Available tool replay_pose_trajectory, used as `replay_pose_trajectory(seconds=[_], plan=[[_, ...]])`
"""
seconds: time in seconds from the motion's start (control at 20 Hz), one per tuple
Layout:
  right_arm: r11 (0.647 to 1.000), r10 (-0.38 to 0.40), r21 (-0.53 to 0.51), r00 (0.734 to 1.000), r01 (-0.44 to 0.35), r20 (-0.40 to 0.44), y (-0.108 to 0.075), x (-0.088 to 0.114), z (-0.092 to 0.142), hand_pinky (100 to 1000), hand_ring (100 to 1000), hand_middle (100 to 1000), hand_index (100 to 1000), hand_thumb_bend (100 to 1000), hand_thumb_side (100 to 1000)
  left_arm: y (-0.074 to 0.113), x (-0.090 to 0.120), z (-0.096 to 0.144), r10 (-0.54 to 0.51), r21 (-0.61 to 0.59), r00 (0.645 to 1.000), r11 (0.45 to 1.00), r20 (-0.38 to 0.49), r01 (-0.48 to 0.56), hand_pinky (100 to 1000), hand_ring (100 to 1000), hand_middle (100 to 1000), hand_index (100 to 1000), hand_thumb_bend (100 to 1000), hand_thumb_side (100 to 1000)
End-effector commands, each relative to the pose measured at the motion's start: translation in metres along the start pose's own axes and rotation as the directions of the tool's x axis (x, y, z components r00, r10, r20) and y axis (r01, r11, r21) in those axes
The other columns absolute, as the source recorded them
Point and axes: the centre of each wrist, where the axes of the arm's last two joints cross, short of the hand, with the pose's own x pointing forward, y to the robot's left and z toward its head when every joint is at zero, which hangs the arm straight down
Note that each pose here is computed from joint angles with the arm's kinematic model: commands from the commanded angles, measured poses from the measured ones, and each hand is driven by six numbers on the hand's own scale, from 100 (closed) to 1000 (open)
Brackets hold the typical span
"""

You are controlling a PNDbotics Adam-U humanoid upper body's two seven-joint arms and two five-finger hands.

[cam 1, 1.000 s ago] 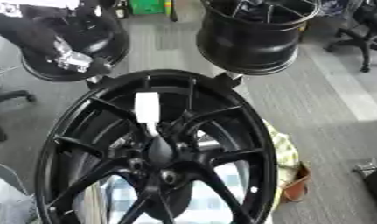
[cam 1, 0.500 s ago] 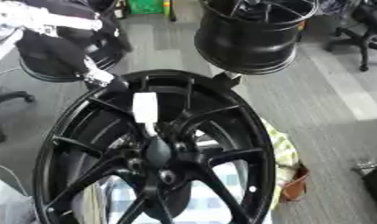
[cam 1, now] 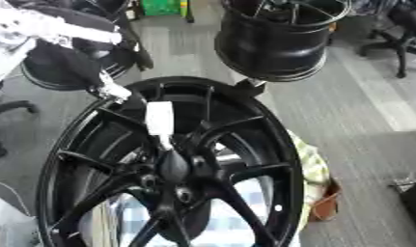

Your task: Pull the pin out of the wheel hub.

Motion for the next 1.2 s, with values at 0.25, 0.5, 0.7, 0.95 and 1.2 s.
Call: replay_pose_trajectory(seconds=[0.25, 0.5, 0.7, 0.95, 1.2], plan=[[0.999, 0.010, -0.033, 1.000, -0.010, 0.012, -0.009, 0.005, -0.001, 777, 726, 687, 782, 423, 336, 0.003, 0.015, -0.005, -0.017, -0.015, 1.000, 1.000, -0.011, 0.017, 850, 899, 758, 869, 572, 621], [0.999, 0.006, -0.035, 1.000, -0.006, 0.012, -0.008, 0.004, -0.002, 777, 727, 687, 782, 422, 336, -0.003, 0.012, -0.016, -0.003, -0.037, 1.000, 0.999, -0.025, 0.002, 851, 893, 762, 872, 580, 613], [0.999, 0.002, -0.044, 1.000, -0.001, 0.007, -0.008, 0.002, -0.002, 776, 727, 687, 782, 423, 336, -0.008, 0.007, -0.021, 0.006, -0.051, 0.999, 0.999, -0.038, -0.008, 851, 873, 763, 872, 582, 611], [0.998, -0.005, -0.057, 1.000, 0.005, 0.011, -0.008, 0.002, -0.003, 776, 727, 687, 782, 424, 336, -0.015, -0.003, -0.028, 0.029, -0.066, 0.997, 0.997, -0.072, -0.034, 852, 875, 769, 874, 585, 607], [0.997, -0.012, -0.071, 1.000, 0.013, 0.012, -0.010, 0.003, -0.003, 776, 727, 686, 781, 423, 336, -0.024, -0.017, -0.034, 0.051, -0.084, 0.994, 0.995, -0.098, -0.059, 848, 872, 768, 870, 581, 574]])
